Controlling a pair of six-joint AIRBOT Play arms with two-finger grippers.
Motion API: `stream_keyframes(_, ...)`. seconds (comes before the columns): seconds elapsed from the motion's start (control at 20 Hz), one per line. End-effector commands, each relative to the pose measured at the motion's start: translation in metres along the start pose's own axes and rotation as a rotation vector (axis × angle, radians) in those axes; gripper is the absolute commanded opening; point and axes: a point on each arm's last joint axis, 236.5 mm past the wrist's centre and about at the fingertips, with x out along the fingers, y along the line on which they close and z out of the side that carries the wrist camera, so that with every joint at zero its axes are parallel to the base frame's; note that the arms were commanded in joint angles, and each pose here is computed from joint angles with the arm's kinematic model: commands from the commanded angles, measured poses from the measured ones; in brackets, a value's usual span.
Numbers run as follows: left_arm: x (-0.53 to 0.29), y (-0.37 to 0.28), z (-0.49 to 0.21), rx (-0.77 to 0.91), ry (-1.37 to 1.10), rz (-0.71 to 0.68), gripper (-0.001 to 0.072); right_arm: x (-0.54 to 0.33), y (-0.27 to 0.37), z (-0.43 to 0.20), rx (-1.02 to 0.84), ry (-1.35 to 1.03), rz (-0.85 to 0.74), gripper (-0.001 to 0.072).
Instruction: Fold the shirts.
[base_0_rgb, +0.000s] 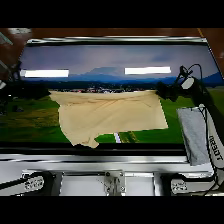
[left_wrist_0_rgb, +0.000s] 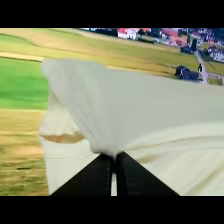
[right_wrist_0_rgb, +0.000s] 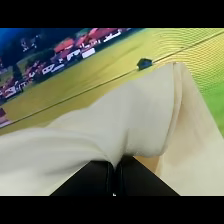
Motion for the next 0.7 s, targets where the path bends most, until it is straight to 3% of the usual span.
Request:
stream_keyframes(0.0,0.051,-0.003,-0.033,-0.143,0.148,-0.019,0.0329,0.009,0.004,-0.003,0.032,0.036,0.036,0.018)
stream_keyframes(0.05,0.048,-0.002,-0.035,-0.155,0.161,-0.02,0.0479,-0.004,0.004,-0.001,-0.03,0.059,0.035,0.0568)
stream_keyframes(0.1,0.041,0.0,-0.039,-0.161,0.182,-0.023,0.0526,-0.017,-0.001,-0.001,-0.111,0.09,0.024,0.0687)
stream_keyframes(0.25,-0.002,0.022,-0.07,-0.128,0.321,-0.007,0.0525,-0.076,-0.067,-0.012,-0.191,0.253,-0.158,0.0681)
stream_keyframes(0.35,-0.026,0.031,-0.099,-0.101,0.387,0.001,0.0525,-0.112,-0.117,-0.037,-0.141,0.393,-0.247,0.0603)
stream_keyframes(0.45,-0.03,0.04,-0.134,-0.158,0.409,0.008,0.0542,-0.12,-0.139,-0.066,-0.042,0.483,-0.21,0.0604)
stream_keyframes(0.55,-0.018,0.045,-0.175,-0.217,0.441,0.006,0.0718,-0.11,-0.139,-0.094,0.048,0.541,-0.11,0.0631)
stream_keyframes(0.65,-0.002,0.047,-0.207,-0.273,0.475,-0.002,0.0718,-0.094,-0.126,-0.109,0.082,0.547,-0.006,0.0631)
